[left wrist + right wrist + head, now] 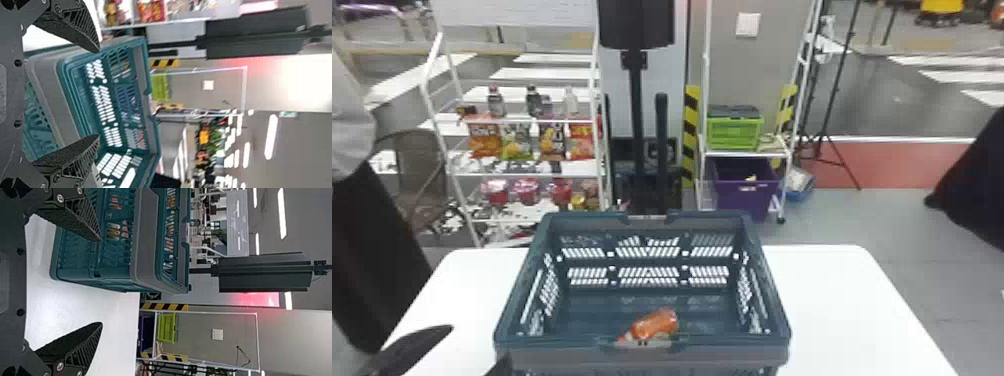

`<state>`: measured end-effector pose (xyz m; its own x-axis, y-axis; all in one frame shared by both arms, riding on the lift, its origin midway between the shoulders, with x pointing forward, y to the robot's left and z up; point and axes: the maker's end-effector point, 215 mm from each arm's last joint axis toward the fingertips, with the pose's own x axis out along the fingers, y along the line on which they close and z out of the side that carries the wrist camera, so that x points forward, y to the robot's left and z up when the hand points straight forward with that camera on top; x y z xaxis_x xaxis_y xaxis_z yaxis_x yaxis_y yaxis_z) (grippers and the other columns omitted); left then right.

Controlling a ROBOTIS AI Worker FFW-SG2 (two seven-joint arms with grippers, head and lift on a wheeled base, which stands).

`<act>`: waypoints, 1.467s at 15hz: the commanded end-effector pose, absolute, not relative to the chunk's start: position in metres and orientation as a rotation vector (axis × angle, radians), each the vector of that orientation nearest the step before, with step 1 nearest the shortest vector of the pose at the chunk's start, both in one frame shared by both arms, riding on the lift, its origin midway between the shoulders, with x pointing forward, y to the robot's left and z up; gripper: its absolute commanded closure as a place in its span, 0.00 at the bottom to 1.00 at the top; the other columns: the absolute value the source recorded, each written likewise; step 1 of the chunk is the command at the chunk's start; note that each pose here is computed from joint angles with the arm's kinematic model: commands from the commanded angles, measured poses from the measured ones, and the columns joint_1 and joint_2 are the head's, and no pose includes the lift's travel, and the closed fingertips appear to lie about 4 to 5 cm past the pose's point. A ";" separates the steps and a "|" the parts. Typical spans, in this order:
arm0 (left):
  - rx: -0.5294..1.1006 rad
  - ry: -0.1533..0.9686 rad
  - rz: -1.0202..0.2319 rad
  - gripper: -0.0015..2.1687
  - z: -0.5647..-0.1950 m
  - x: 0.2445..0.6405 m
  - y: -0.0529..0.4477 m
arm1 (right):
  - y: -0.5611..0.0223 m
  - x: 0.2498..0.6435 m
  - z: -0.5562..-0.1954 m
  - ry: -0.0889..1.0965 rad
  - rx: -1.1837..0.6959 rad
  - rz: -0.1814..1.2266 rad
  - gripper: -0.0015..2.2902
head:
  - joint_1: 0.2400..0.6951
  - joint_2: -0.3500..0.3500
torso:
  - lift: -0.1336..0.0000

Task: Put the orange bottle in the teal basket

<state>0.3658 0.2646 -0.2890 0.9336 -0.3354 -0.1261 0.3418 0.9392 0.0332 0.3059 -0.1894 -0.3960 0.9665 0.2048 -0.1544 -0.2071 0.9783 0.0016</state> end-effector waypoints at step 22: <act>0.002 -0.015 -0.142 0.07 -0.353 0.291 0.239 | -0.172 0.301 -0.373 0.088 0.008 0.252 0.06 | 0.57 0.50 | 1.00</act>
<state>0.2899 0.2399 -0.3532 0.9897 -0.1429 0.0127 0.1428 0.9897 0.0042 0.3012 -0.1724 -0.3736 0.9651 0.2466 -0.0877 -0.2458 0.9691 0.0201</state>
